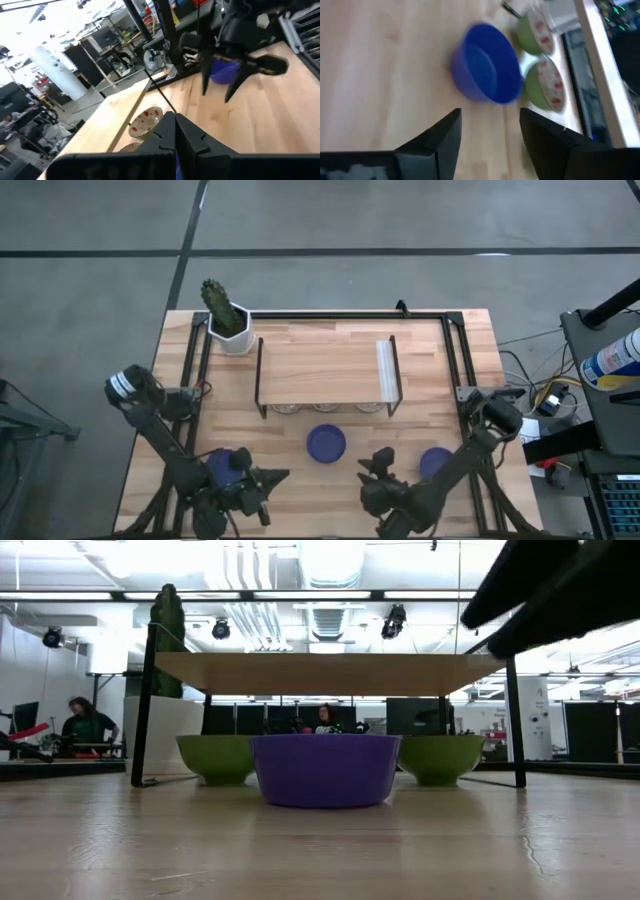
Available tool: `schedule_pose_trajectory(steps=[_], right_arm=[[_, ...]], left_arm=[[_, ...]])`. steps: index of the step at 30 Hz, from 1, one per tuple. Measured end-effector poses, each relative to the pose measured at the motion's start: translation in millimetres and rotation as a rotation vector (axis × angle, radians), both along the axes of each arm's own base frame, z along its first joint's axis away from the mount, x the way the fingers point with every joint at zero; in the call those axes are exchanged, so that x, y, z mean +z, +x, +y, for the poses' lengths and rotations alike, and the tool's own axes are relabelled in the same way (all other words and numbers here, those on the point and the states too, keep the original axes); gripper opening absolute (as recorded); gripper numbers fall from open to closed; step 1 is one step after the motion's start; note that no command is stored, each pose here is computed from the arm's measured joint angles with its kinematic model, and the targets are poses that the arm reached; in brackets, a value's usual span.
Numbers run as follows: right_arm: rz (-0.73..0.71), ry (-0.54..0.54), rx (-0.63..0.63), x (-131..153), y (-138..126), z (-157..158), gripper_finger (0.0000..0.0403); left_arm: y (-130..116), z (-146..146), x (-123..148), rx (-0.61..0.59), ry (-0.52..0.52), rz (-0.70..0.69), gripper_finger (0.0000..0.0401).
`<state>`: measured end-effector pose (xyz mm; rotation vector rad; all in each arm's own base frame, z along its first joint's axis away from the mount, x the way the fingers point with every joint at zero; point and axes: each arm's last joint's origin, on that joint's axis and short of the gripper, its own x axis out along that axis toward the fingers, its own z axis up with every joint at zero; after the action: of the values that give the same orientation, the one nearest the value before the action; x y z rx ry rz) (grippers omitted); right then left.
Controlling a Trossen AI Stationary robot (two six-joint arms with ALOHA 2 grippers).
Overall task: Pick & Place Mini bowls
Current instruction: Put the right red and white bowl on the shelf
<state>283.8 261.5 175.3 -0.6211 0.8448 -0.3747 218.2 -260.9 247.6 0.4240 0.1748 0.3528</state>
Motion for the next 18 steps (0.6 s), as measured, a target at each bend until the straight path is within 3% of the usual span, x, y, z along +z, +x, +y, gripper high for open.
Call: schedule_pose_trajectory(steps=[4, 11, 18], right_arm=[[0.030, -0.043, -0.077, -12, 2, -10, 0.0204], [0.021, -0.019, -0.218, -25, 13, -34, 0.0189], [0.043, -0.026, -0.264, -29, 22, -49, 0.0177]], left_arm=[[-3, -3, 1, -0.011, -0.023, -0.011, 0.0000], [-9, -5, 2, -0.027, -0.028, -0.013, 0.0000], [-12, -7, 2, -0.036, -0.027, -0.012, 0.0000]])
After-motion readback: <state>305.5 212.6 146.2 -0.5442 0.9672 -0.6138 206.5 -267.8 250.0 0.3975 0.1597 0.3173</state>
